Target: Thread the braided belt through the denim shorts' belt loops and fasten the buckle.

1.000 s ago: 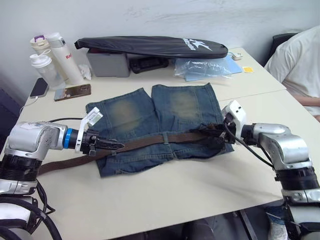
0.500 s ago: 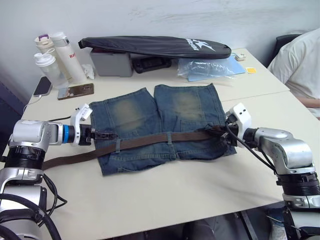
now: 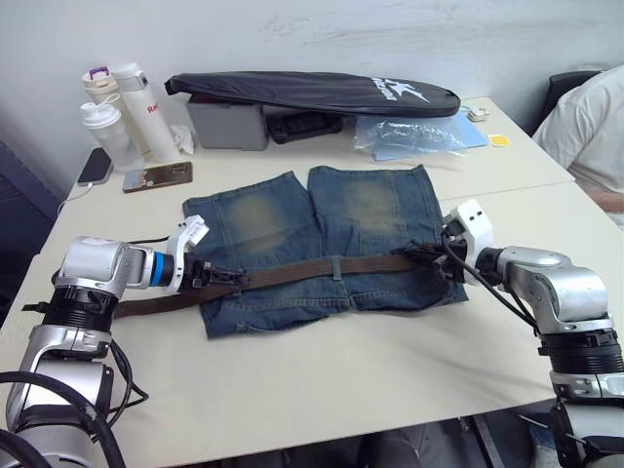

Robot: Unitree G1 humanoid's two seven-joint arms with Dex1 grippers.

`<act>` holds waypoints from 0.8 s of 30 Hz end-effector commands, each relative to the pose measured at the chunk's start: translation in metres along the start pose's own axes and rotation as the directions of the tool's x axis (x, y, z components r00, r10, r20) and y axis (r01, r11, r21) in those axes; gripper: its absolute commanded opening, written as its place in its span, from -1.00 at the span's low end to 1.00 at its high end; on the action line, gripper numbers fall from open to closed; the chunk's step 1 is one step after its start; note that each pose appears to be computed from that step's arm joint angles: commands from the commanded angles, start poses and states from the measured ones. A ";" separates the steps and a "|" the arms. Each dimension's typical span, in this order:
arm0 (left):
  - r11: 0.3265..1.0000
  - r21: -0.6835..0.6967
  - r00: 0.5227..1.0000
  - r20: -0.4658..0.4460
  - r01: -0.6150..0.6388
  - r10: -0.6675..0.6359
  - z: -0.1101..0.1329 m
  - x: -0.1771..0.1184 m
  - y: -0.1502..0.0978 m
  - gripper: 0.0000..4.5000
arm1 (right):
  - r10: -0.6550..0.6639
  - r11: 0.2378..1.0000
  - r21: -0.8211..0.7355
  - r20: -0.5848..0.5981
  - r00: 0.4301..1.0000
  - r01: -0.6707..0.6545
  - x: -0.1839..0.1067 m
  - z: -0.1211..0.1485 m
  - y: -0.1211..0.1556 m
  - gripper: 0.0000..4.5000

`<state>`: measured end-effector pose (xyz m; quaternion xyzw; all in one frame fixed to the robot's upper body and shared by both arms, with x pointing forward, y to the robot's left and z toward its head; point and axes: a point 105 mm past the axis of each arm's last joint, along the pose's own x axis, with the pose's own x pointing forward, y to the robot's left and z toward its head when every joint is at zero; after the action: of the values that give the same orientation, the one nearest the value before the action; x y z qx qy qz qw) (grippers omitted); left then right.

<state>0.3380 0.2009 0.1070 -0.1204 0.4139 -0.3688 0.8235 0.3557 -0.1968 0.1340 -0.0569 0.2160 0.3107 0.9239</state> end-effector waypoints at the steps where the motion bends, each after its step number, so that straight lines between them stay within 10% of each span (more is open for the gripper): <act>1: 0.998 -0.026 0.999 -0.005 0.050 -0.050 -0.007 0.007 -0.007 0.27 | -0.014 1.000 -0.027 0.029 0.999 0.015 -0.009 0.010 0.000 -0.79; 9: 0.993 0.047 0.990 0.093 0.105 -0.109 0.015 -0.015 -0.017 -1.00 | 0.000 1.000 -0.020 0.015 1.000 0.001 -0.008 0.005 0.004 -0.79; 18: 0.868 0.410 0.918 0.149 0.281 -0.368 0.027 -0.035 -0.075 -1.00 | 0.036 0.999 -0.033 0.031 0.999 -0.035 -0.008 0.007 0.012 -0.79; 24: 0.759 0.576 0.929 -0.004 0.304 -0.370 -0.013 -0.044 -0.083 -1.00 | 0.194 0.943 -0.307 0.186 0.963 -0.130 -0.035 0.017 0.047 -0.79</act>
<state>0.2717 0.1772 0.1541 0.0023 0.2456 -0.5940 0.7661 0.3206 -0.1873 0.1401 -0.1114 0.1485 0.3808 0.9058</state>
